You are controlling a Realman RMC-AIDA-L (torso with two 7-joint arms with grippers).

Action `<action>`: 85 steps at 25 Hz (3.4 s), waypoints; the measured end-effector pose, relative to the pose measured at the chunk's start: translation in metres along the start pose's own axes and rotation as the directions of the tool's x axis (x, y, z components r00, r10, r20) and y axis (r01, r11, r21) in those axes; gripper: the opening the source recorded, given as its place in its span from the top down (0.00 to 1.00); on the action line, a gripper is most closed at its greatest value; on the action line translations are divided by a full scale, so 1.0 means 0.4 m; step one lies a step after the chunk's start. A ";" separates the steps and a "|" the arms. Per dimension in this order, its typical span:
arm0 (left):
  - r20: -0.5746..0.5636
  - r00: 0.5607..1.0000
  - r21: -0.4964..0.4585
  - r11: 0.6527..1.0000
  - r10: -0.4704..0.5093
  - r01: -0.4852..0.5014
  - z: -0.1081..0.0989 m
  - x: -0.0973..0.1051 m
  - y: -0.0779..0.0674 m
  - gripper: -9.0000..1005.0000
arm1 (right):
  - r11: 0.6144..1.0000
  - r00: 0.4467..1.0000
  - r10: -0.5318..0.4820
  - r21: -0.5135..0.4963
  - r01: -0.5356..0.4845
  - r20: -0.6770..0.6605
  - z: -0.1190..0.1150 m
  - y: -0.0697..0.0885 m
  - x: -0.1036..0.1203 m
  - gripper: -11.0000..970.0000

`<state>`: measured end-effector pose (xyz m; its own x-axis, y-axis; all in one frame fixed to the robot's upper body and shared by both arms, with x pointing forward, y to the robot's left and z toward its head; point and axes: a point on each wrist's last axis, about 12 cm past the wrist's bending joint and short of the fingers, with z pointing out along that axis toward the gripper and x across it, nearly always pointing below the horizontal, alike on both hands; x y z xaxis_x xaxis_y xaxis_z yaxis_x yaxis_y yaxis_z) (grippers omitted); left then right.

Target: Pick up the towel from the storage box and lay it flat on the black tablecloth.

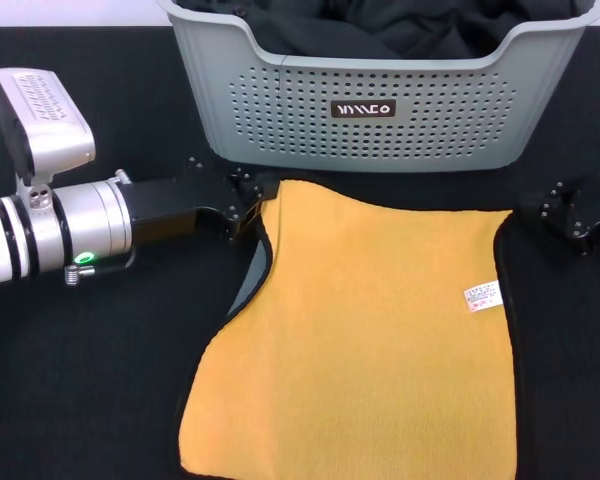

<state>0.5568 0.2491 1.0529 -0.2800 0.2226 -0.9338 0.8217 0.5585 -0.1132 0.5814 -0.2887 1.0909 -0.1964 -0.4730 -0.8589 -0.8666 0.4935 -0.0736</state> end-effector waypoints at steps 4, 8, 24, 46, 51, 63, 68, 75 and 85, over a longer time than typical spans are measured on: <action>-0.021 0.999 -0.006 0.999 0.044 -0.044 0.001 0.005 0.002 0.97 | 1.000 1.000 -0.014 -0.001 0.014 -0.014 0.007 0.003 0.001 0.87; -0.026 0.995 -0.012 0.995 0.097 -0.097 0.003 0.003 0.006 0.97 | 1.000 1.000 -0.016 0.010 0.016 -0.019 0.008 0.001 0.002 0.87; -0.121 0.943 -0.045 0.947 0.311 -0.318 0.018 -0.005 0.025 0.96 | 0.999 1.000 -0.002 0.032 0.003 -0.023 0.018 -0.004 -0.002 0.86; -0.142 0.980 -0.082 0.985 0.140 -0.152 -0.012 0.029 0.023 0.56 | 0.989 0.990 0.131 0.065 -0.135 0.052 -0.077 0.015 0.027 0.36; -0.075 0.997 0.032 0.999 0.027 -0.025 -0.043 0.011 -0.010 0.34 | 0.988 0.977 0.157 -0.014 -0.157 0.143 -0.086 0.044 0.007 0.24; 0.174 0.981 0.445 0.896 -0.085 -0.001 -0.099 -0.080 -0.128 0.23 | 0.932 0.919 0.143 -0.364 0.001 0.368 -0.121 0.140 -0.093 0.09; 0.211 0.974 0.495 0.868 -0.083 -0.033 -0.102 -0.095 -0.141 0.23 | 0.899 0.930 0.101 -0.433 0.067 0.353 -0.109 0.172 -0.109 0.09; 0.240 0.967 0.506 0.861 -0.084 -0.051 -0.103 -0.100 -0.146 0.23 | 0.878 0.934 0.018 -0.453 0.156 0.357 -0.116 0.208 -0.134 0.09; 0.292 0.953 0.507 0.857 -0.075 -0.088 -0.103 -0.102 -0.157 0.23 | 0.873 0.932 -0.007 -0.453 0.182 0.361 -0.113 0.209 -0.138 0.09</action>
<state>0.4962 0.2379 1.1120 -0.1839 -0.0631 -0.9809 0.9808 0.0541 -0.1873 0.4989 -0.2542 1.1552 -0.0111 -0.1810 -0.9834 -0.9999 0.0136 0.0088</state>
